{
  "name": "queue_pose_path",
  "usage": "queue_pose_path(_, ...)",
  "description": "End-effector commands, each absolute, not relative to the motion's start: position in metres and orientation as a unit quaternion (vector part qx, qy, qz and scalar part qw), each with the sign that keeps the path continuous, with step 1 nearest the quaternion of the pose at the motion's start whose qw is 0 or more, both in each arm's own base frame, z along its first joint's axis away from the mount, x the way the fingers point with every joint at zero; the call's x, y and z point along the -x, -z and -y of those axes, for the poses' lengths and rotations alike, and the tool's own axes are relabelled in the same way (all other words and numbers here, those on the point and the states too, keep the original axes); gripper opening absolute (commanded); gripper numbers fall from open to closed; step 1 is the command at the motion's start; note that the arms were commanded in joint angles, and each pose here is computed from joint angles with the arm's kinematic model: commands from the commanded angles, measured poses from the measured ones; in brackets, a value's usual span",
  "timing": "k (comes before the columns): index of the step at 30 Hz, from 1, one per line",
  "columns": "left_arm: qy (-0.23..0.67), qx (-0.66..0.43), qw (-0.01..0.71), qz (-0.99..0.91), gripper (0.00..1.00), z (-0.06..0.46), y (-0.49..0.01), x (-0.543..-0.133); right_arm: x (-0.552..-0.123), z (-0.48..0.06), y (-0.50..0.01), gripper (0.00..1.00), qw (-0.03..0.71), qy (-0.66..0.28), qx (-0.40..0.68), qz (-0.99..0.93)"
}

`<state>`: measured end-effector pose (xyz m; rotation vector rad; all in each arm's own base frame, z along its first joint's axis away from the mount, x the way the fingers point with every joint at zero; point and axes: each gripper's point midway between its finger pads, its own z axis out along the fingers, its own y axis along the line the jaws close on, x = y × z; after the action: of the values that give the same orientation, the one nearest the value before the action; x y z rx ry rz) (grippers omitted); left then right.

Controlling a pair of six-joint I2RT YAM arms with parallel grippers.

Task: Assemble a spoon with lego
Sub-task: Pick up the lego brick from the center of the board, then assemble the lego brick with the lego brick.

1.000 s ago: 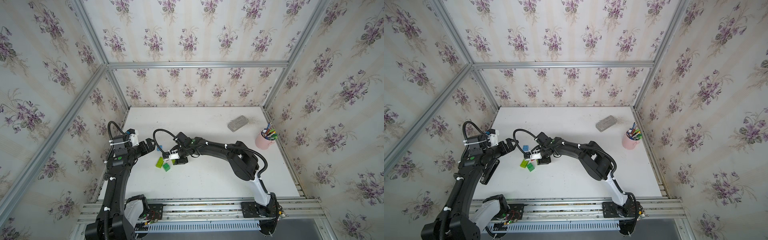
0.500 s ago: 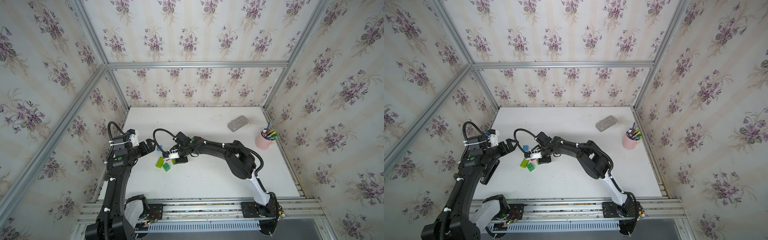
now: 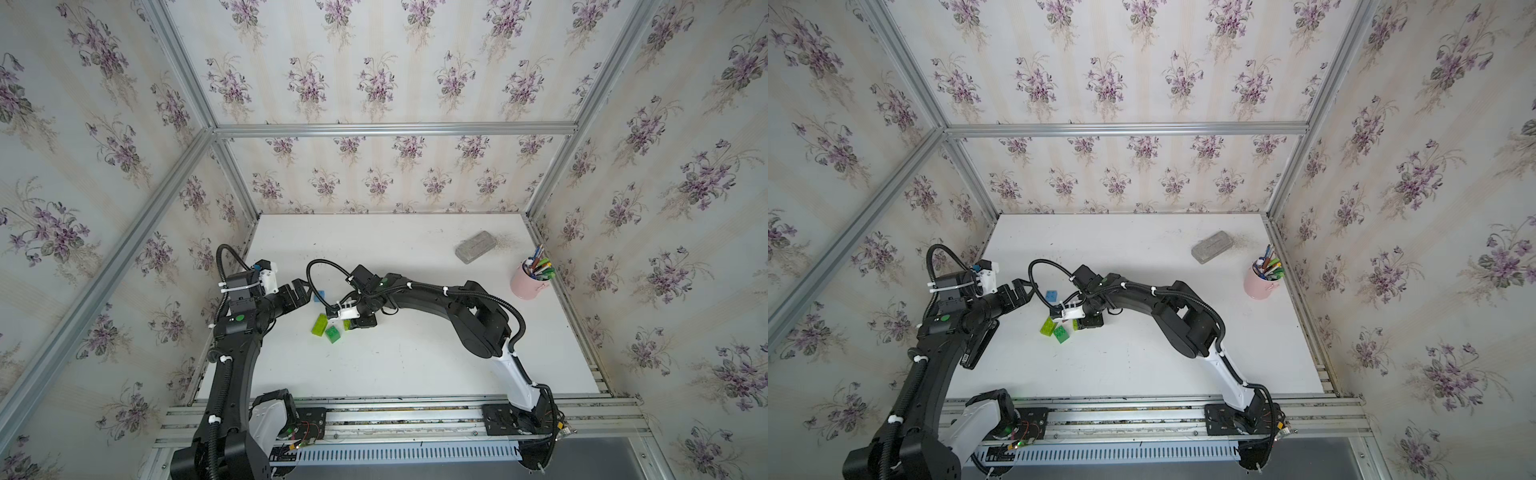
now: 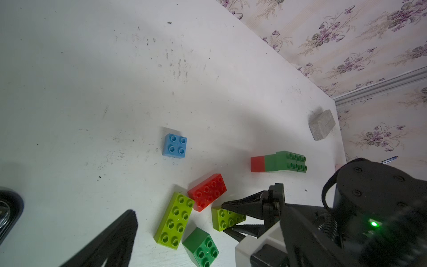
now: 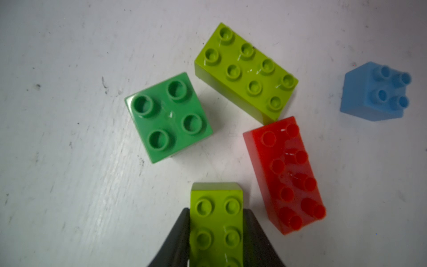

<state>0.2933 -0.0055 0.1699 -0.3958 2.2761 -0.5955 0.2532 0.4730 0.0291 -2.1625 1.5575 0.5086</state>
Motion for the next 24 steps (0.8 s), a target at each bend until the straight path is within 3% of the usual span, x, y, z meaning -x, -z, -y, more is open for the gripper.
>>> queue_pose_path(1,0.23,0.148,0.37,-0.888,0.99,0.006,-0.169,-0.292,-0.248,-0.47,-0.029,0.29,0.198,-0.188,0.781,-0.562)
queue_pose_path(6,0.229,0.143,0.375,-0.887,0.99,0.007,-0.171,-0.29,-0.251,-0.475,-0.058,0.23,0.207,-0.213,0.758,-0.58)
queue_pose_path(17,0.223,0.091,0.42,-0.875,0.99,0.013,-0.19,-0.286,-0.266,-0.45,-0.143,0.23,0.253,-0.232,0.7,-0.626)
queue_pose_path(24,0.247,0.028,0.446,-0.86,0.99,0.044,-0.192,-0.287,-0.294,-0.415,-0.181,0.24,0.256,-0.188,0.69,-0.65)
